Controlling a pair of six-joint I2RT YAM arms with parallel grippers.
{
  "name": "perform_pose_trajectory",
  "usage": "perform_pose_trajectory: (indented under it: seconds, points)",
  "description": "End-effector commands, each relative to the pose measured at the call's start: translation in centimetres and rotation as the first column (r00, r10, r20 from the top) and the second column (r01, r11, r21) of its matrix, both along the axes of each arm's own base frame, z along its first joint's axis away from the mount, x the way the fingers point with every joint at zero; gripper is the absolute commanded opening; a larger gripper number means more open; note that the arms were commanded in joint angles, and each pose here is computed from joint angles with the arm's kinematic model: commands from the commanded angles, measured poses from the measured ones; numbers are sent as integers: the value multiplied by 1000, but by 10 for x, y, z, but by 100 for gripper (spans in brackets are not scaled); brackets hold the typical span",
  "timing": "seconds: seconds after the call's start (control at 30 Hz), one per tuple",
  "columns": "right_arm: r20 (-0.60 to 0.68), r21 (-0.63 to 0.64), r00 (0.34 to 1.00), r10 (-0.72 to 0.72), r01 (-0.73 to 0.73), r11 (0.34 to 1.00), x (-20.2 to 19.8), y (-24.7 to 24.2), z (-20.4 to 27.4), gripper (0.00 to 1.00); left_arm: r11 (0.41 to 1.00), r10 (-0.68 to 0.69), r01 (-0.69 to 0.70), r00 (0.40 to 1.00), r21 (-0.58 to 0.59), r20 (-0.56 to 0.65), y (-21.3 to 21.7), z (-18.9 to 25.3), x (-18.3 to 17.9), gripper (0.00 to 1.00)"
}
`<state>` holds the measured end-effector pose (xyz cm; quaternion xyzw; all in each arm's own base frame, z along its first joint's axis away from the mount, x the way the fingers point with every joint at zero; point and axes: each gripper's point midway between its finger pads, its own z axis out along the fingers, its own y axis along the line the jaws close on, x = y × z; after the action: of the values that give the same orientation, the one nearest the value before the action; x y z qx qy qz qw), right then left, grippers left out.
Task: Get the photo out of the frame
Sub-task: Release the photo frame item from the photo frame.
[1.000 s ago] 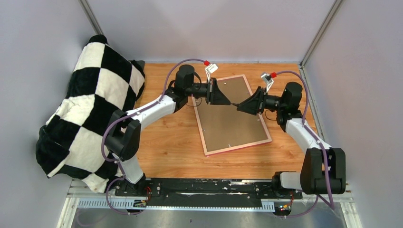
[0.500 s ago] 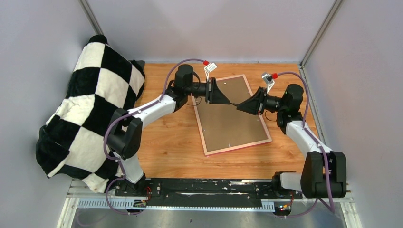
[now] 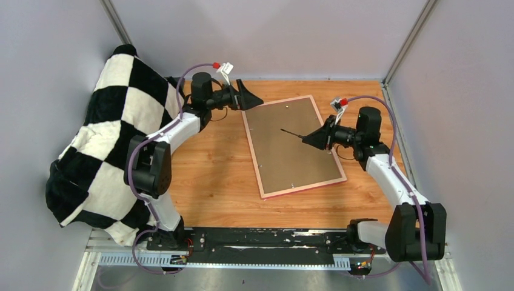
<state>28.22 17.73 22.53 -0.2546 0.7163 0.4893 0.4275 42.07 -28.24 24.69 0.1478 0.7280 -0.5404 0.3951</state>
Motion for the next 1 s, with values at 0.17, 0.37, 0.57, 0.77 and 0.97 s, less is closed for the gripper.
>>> perform_pose_trajectory:
  seconds: [0.17, 0.37, 0.57, 0.77, 0.97]
  points:
    - [25, -323, 963, -268, 262, 910, 34, -2, -39, 0, 877, 317, -359, 932, 318, 179, 68, -56, 59, 100]
    - [81, -442, 956, -282, 288, 849, 41, 32, -40, 0, 722, 340, -401, 915, 564, 216, 92, -105, 104, 100]
    - [39, -470, 909, -416, 384, 795, 64, 60, -41, 0, 656, 295, -367, 929, 660, 223, 90, -128, 143, 100]
    - [-19, -482, 907, -420, 360, 799, 80, 87, -61, 0, 641, 144, -283, 957, 714, 250, 78, -149, 163, 100]
    - [-58, -508, 905, -421, 336, 793, 81, 92, -80, 0, 650, 37, -206, 970, 731, 240, 69, -167, 171, 96]
